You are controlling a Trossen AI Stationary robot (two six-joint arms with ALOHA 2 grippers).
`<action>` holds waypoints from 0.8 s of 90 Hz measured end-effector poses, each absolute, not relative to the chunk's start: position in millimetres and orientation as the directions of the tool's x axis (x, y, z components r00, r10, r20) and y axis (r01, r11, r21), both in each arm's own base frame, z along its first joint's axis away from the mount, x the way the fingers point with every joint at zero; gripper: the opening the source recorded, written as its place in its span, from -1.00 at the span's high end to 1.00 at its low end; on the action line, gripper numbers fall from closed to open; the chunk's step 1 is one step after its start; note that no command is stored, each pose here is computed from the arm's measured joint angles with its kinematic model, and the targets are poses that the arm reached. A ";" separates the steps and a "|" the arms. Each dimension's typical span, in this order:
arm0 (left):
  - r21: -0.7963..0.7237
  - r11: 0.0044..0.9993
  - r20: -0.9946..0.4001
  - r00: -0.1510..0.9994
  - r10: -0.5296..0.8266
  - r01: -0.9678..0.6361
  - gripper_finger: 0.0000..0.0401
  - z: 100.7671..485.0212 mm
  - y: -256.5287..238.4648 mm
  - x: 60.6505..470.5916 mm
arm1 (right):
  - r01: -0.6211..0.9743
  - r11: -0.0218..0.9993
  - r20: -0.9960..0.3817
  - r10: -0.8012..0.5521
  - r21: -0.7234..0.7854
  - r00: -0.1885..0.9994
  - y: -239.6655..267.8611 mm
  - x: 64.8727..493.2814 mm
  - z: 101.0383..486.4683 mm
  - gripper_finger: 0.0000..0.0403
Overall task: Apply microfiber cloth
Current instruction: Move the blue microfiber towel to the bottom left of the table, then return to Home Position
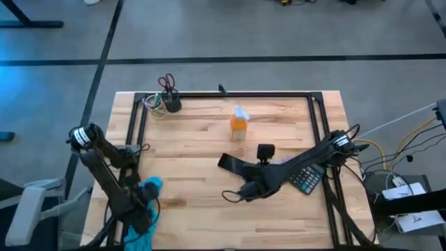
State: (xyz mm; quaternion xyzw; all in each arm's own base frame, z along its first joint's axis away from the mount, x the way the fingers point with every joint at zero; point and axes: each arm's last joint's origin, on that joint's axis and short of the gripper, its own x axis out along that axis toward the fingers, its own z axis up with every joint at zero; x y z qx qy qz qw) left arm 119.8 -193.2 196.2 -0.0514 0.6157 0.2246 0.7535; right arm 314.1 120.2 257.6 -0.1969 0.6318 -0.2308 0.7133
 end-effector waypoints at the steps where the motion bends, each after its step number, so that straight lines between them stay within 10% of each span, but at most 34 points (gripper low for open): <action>1: 0.187 0.894 -0.945 0.174 0.277 -0.406 1.00 198.3 -193.3 120.5 | 0.080 0.817 -0.811 -0.577 -0.571 0.098 119.8 313.1 259.1 0.15; 22: -0.060 0.919 -0.709 0.665 0.235 -0.389 1.00 242.1 -185.7 126.7 | 0.028 0.841 -0.822 -0.535 -0.541 0.196 111.9 285.1 279.3 0.94; 72: -0.214 0.918 -0.374 0.896 0.238 -0.333 1.00 222.3 -130.7 160.3 | 0.061 0.966 -0.624 -0.210 -0.252 0.753 82.1 214.4 274.2 0.99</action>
